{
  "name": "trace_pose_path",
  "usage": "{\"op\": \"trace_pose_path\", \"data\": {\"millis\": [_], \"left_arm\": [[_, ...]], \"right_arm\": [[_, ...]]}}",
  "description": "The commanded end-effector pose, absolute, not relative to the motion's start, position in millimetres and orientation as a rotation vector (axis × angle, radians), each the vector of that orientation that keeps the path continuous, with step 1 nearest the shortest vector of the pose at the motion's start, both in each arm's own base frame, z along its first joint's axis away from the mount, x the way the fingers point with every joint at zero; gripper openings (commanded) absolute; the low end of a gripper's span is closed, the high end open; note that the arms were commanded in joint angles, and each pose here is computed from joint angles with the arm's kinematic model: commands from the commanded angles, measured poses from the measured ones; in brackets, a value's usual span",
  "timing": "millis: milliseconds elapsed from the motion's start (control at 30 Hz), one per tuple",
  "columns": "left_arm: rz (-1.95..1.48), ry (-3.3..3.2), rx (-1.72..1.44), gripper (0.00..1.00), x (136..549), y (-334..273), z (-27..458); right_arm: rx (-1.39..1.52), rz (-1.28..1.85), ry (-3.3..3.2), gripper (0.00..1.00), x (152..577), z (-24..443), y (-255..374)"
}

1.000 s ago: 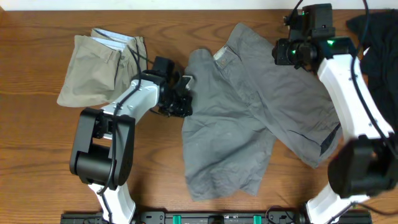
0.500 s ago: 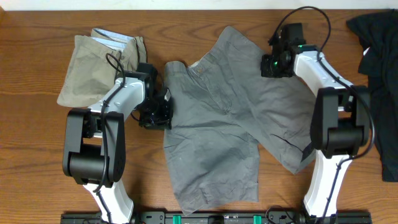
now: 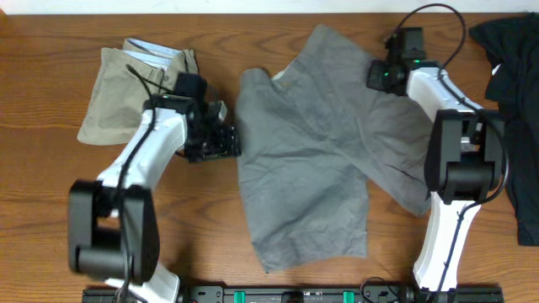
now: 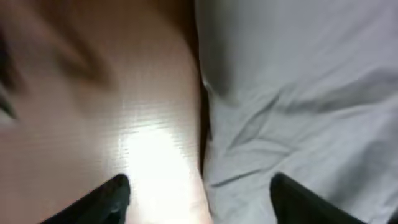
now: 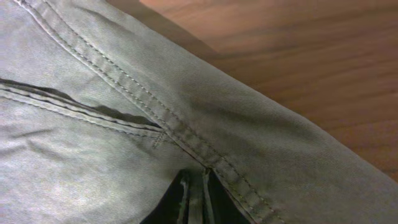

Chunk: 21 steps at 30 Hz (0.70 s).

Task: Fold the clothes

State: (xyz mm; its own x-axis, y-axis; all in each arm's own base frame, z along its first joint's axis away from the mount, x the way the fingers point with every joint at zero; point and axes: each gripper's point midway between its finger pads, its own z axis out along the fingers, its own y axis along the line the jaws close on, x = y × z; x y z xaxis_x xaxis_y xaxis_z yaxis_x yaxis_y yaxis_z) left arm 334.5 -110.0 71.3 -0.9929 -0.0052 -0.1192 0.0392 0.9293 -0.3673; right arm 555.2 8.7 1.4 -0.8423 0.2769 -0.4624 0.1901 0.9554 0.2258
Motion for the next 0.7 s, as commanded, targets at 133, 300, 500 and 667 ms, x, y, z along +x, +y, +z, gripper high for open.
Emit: {"op": "trace_pose_path", "data": {"millis": [133,300,500,667], "left_arm": [[-0.559,2.681,0.161,0.76,392,-122,104],[-0.597,2.563,0.201,0.77,427,-135,97],[-0.761,2.484,0.258,0.77,450,-159,72],[-0.928,2.508,0.262,0.68,445,-176,46]], "right_arm": [[0.167,0.42,2.665,0.22,548,11,-8],[-0.008,0.597,2.561,0.29,540,91,16],[-0.094,0.707,2.491,0.34,516,160,48],[-0.169,0.756,2.544,0.34,493,170,86]]}}
